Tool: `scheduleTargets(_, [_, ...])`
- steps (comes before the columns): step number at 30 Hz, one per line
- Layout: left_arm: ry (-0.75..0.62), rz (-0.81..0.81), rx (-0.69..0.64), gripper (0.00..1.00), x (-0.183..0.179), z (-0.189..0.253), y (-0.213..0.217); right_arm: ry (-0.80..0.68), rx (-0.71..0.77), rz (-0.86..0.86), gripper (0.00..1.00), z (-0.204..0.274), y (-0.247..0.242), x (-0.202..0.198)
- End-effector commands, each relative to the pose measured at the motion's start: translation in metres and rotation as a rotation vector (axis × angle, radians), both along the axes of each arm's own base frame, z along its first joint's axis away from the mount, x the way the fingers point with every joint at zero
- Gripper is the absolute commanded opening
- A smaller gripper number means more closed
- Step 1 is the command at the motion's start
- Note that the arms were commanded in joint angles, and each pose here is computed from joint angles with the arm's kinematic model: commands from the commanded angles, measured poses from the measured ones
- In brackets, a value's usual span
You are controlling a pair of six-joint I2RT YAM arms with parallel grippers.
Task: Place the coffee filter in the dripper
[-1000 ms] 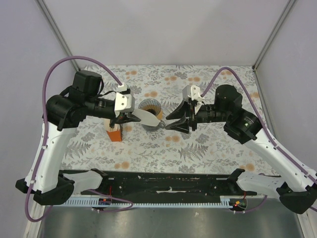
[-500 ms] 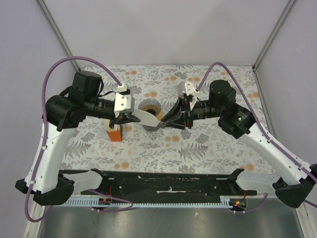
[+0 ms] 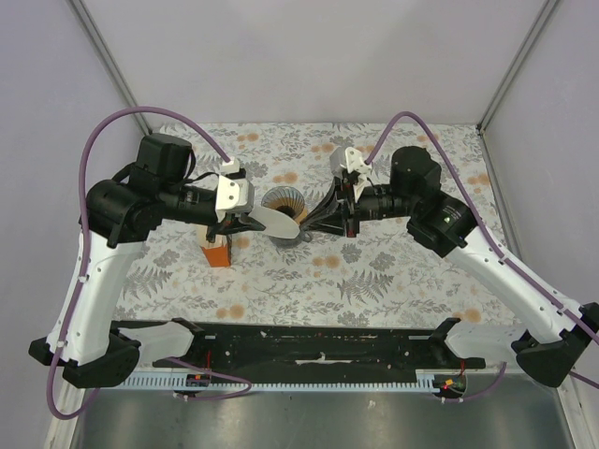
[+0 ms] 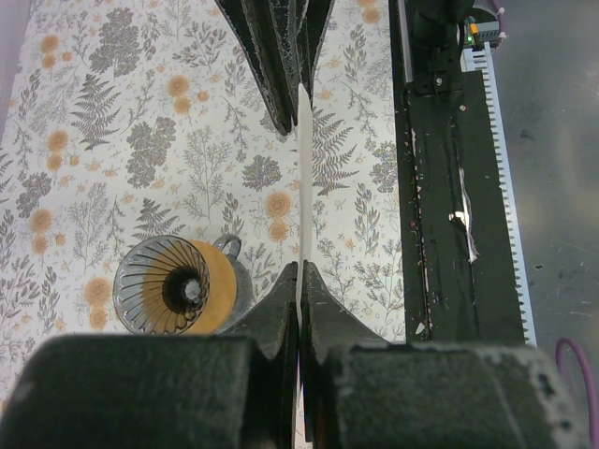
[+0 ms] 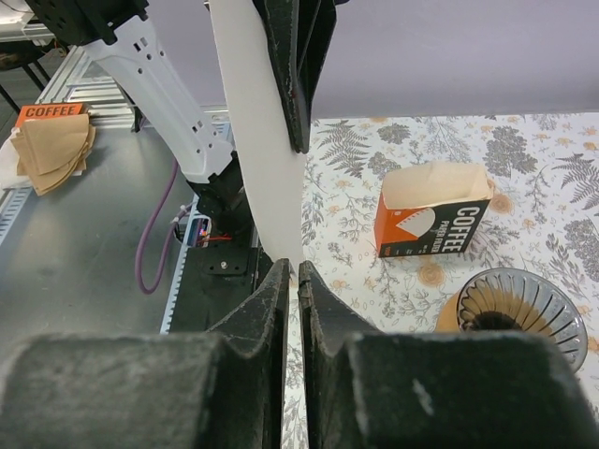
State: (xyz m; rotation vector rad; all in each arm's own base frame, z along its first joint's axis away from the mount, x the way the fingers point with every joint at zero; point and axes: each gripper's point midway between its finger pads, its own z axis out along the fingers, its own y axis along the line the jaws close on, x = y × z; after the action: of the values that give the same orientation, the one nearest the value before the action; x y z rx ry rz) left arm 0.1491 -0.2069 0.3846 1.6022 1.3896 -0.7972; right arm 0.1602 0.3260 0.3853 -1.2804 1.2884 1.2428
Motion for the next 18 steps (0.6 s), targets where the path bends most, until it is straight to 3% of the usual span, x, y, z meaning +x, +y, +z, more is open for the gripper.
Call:
scheduleTargets(1, [0.018,-0.046,-0.001,0.02,-0.017,-0.001,0.003,-0.053,0.049,-0.021,0.13,0.023,0.000,0.002])
scheduleTargets(5, [0.018,-0.046,-0.002,0.02,-0.017,-0.001,0.003,-0.048,0.049,-0.015,0.11,0.022,0.001,0.002])
scheduleTargets(9, [0.018,-0.033,-0.004,0.02,-0.014,0.000,0.002,-0.045,0.061,0.021,0.23,0.023,0.003,-0.004])
scheduleTargets(18, [0.015,-0.026,0.000,0.02,-0.012,-0.001,0.002,-0.052,0.077,0.048,0.29,0.027,0.009,-0.012])
